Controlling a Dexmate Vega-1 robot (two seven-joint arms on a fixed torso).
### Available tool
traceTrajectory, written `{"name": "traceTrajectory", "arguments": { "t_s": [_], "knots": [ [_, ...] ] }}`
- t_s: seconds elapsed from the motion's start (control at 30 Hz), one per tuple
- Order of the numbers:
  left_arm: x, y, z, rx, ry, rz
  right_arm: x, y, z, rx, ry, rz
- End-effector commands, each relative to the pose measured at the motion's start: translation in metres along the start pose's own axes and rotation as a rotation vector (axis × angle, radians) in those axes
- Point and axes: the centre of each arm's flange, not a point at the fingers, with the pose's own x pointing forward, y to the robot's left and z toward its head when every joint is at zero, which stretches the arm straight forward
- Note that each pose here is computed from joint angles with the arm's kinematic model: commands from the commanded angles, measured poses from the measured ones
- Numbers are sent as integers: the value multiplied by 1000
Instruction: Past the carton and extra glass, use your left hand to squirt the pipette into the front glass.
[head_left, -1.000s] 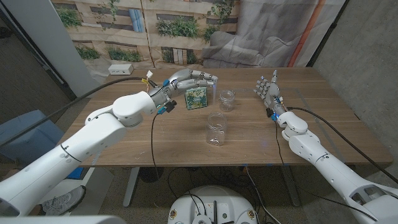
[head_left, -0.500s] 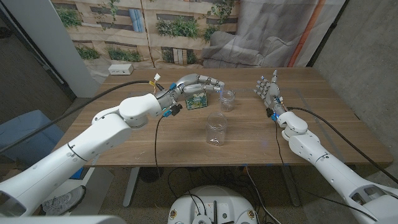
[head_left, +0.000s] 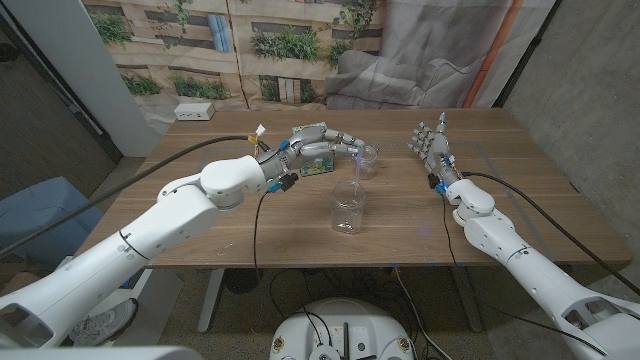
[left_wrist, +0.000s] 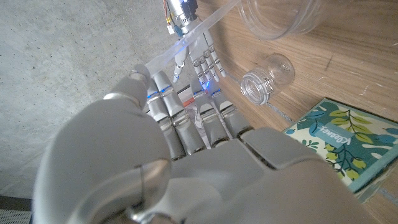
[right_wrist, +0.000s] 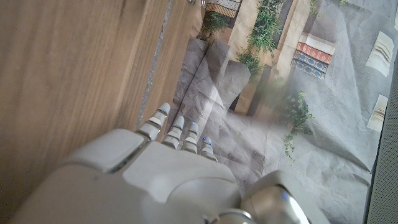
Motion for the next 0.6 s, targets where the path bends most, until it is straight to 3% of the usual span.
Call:
{"name": "traceTrajectory", "arguments": {
  "t_s": [0.03, 0.33, 0.6],
  "knots": [
    [3, 2, -12, -7, 19, 14, 0, 0, 0, 0, 0, 0],
    [9, 9, -18, -20, -11, 28, 0, 0, 0, 0, 0, -1],
    [12, 7, -23, -34, -9, 30, 0, 0, 0, 0, 0, -1]
  ]
}}
